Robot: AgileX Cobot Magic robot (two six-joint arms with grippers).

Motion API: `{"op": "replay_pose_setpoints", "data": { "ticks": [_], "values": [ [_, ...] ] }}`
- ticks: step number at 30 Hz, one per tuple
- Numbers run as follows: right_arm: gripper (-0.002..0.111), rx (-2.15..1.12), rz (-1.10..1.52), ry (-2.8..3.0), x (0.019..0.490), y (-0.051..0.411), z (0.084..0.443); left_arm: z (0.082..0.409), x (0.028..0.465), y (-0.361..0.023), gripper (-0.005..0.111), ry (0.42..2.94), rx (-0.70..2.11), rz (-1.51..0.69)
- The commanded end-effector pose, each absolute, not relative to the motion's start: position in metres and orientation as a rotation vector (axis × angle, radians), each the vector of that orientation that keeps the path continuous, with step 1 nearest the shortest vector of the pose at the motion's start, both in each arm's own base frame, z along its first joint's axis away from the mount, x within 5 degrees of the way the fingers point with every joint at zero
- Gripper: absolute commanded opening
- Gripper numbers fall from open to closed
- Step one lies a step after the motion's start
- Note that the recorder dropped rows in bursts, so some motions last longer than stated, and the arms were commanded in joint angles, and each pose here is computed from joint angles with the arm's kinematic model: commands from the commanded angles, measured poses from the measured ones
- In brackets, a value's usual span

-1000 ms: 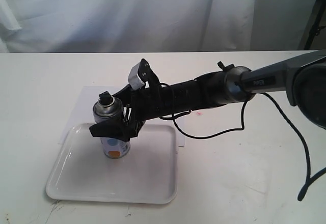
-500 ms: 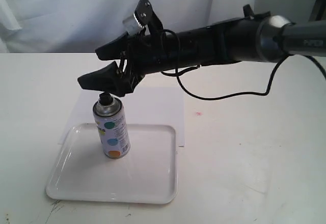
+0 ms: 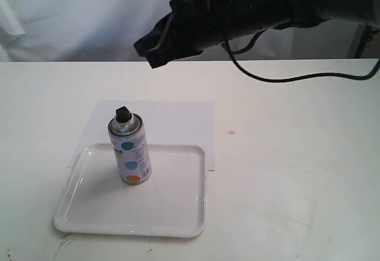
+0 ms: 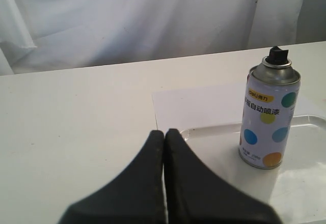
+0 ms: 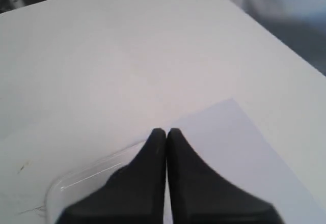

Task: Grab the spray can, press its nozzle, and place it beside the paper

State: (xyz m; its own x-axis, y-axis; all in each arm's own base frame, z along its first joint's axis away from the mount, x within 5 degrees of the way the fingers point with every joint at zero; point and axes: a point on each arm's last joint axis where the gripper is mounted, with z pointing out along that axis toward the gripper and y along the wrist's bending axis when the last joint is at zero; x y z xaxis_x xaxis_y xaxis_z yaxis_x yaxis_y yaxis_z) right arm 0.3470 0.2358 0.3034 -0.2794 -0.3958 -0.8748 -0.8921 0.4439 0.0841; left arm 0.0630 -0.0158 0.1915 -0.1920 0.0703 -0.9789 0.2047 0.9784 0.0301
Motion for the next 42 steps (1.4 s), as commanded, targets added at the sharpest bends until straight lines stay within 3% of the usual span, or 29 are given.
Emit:
{"op": "replay_pose_setpoints", "data": {
  "ticks": [1, 11, 30, 35, 42],
  "values": [
    [0.000, -0.880, 0.668, 1.937, 0.338, 0.218, 0.305, 0.191, 0.063, -0.016, 0.000, 1.760, 0.196, -0.126],
    [0.000, -0.368, 0.523, 1.999, 0.292, 0.162, 0.294, 0.191, 0.063, -0.016, 0.000, 1.760, 0.196, -0.126],
    [0.000, -0.292, 0.397, 1.910, 0.277, 0.141, 0.312, 0.191, 0.063, -0.016, 0.000, 1.760, 0.196, -0.126],
    [0.000, -0.308, 0.388, 1.833, 0.265, 0.134, 0.333, 0.191, 0.063, -0.016, 0.000, 1.760, 0.196, -0.126],
    [0.000, -0.209, 0.313, 1.740, 0.231, 0.093, 0.351, 0.191, 0.063, -0.016, 0.000, 1.760, 0.196, -0.126]
  ]
}}
